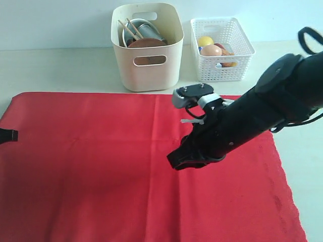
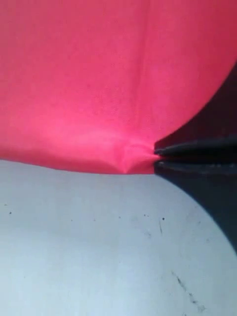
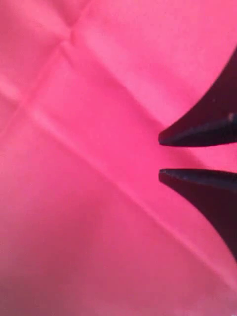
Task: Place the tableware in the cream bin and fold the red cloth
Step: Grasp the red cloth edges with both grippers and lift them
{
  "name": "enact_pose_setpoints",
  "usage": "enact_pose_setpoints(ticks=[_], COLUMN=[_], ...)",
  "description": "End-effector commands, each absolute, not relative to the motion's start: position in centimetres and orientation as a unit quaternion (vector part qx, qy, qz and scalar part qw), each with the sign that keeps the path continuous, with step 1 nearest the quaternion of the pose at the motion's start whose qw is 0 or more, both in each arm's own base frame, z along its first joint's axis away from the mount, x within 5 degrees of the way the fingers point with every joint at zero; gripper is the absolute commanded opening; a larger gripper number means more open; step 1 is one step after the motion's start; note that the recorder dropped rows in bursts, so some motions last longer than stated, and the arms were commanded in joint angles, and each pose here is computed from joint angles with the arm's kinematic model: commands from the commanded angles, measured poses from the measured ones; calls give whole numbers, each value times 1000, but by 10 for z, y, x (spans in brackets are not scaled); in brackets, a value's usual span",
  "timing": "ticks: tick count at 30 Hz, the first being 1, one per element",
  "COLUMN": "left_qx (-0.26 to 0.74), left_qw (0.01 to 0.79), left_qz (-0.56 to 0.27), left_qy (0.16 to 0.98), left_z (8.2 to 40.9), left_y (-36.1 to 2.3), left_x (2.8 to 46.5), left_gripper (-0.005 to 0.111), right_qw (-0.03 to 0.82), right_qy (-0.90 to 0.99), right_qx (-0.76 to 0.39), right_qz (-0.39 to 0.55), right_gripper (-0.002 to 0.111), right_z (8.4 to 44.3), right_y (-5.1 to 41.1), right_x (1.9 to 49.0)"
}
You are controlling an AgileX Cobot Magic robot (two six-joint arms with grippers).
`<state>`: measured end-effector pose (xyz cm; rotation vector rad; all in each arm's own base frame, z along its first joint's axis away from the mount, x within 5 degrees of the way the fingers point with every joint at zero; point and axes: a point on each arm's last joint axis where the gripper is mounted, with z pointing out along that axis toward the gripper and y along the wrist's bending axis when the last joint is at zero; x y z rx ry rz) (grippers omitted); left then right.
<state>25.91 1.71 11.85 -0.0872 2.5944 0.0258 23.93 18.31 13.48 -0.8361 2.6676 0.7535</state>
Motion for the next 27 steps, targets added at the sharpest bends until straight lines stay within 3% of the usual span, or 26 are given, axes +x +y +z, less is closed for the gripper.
enact_pose_setpoints(ticks=[1,8,15,21,27], left_qx=[-27,-17,53,112,175], left_qw=[245,260,324,358,370], left_qz=[1,-8,-27,-51,-83], left_qy=[969,965,944,926,909], left_z=[120,134,171,194,214], left_y=[16,7,-27,-56,-88], left_x=[262,262,256,244,230], left_gripper=[0,0,0,0,0], right_qw=[119,76,76,124,236], right_qy=[929,938,937,931,904], right_qx=[-267,-262,-260,-250,-274], right_qz=[225,213,220,235,227], right_gripper=[17,17,17,17,17], right_z=[110,83,86,114,173], right_y=[186,185,185,187,178], right_x=[242,240,240,243,246])
